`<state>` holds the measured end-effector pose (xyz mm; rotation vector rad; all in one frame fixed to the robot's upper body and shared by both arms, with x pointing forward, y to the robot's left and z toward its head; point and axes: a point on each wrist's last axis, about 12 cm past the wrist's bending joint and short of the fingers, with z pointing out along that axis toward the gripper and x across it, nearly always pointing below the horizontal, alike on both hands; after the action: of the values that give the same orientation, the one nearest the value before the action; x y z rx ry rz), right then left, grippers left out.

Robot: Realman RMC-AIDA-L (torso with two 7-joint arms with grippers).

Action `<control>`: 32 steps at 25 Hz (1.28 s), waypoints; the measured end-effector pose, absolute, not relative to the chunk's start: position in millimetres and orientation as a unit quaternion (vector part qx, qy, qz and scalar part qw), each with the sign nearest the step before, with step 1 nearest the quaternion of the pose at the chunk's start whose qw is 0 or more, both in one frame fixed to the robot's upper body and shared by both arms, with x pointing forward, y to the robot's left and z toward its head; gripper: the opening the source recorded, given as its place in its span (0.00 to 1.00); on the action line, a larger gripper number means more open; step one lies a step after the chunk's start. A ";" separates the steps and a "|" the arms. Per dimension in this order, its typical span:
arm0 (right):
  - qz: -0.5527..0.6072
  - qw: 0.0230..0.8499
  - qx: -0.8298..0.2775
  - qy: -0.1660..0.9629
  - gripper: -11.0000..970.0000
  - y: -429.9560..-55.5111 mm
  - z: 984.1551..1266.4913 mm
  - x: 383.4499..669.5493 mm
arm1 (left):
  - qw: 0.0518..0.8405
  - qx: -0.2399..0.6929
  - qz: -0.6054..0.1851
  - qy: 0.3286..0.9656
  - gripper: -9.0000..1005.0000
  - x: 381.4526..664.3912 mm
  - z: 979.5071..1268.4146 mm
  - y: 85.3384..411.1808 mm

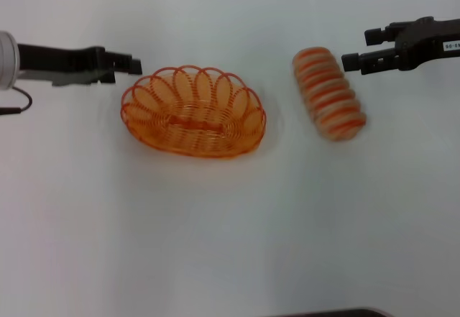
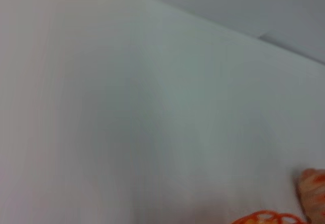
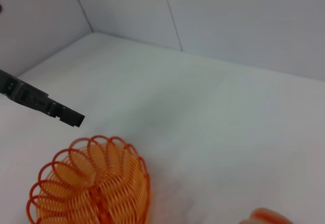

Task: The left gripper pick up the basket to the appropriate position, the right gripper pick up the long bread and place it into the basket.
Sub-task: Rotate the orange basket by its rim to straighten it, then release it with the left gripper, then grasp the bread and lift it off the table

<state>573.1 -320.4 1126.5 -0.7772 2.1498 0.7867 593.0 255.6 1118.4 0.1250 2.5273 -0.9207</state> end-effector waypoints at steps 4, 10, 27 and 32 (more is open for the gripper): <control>0.311 0.365 -0.290 0.828 0.96 -321.0 1128.8 574.0 | 0.274 0.092 -0.347 0.892 0.58 595.7 1128.3 255.0; 0.321 0.373 -0.267 0.829 0.96 -319.2 1133.5 579.2 | 0.402 0.140 -0.382 0.820 0.69 592.3 1139.5 263.9; 0.342 0.337 -0.165 0.862 0.96 -309.1 1152.6 605.0 | 0.494 0.310 -0.335 0.740 0.71 574.8 1129.2 269.5; 0.341 0.292 -0.145 0.882 0.96 -302.5 1164.9 614.8 | 0.455 0.374 -0.339 0.733 0.71 566.6 1136.2 277.8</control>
<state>614.8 -302.5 1164.9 -0.3874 2.3506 0.9086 566.6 277.8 1136.2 0.9232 1.8086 -0.8364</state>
